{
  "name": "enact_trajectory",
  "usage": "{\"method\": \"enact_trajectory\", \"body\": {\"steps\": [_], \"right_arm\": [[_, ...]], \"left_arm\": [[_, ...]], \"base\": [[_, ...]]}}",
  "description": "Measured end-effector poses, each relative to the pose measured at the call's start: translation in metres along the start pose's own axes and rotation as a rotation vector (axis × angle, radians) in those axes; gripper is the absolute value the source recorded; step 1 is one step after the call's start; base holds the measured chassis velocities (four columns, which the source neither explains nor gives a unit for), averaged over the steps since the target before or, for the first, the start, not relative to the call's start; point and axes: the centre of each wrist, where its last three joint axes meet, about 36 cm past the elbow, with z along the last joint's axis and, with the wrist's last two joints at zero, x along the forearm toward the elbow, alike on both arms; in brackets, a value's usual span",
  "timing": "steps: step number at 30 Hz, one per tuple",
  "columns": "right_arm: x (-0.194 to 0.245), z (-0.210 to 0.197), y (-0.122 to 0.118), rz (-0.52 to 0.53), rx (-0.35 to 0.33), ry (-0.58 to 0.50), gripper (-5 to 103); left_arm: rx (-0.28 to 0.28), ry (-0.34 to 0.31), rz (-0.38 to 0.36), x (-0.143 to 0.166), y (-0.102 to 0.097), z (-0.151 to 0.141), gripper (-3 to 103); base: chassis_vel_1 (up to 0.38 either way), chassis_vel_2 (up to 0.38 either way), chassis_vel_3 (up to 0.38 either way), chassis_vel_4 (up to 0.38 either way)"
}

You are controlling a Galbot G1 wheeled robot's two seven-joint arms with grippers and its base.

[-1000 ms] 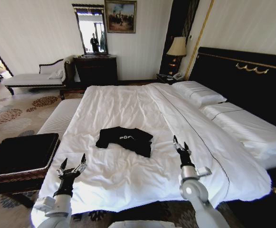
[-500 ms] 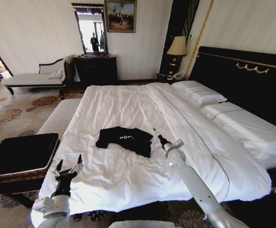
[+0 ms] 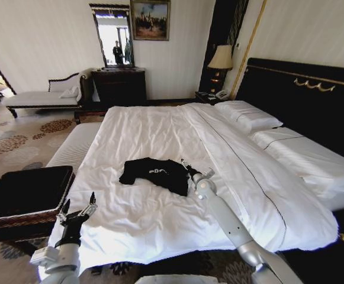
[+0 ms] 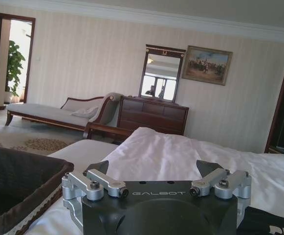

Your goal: Fold the clothes on the bed and place them into the basket.

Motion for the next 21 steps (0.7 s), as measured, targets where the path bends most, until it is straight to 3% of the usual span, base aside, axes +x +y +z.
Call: {"method": "enact_trajectory", "body": {"steps": [3,13,16,17,21], "right_arm": [[-0.002,0.002,-0.005,0.078,0.020,0.043,100],[-0.014,0.006,-0.008,0.121,0.035,0.069,101],[-0.017,0.005,-0.008,0.125,0.036,0.064,97],[-0.018,0.004,-0.007,0.125,0.035,0.061,87],[-0.019,0.005,-0.005,0.119,0.031,0.061,76]], "left_arm": [[0.006,0.007,0.006,-0.001,-0.003,0.004,100],[-0.003,0.006,0.006,-0.003,0.001,0.002,100],[-0.006,0.004,0.003,-0.002,0.002,0.001,100],[-0.007,0.003,0.001,-0.002,0.003,0.001,100],[-0.008,0.002,0.001,-0.001,0.003,-0.001,100]], "base": [[0.000,0.000,0.000,0.000],[0.000,0.000,0.000,0.000],[0.000,0.000,0.000,0.000],[0.000,0.000,0.000,0.000],[0.000,0.000,0.000,0.000]]}}
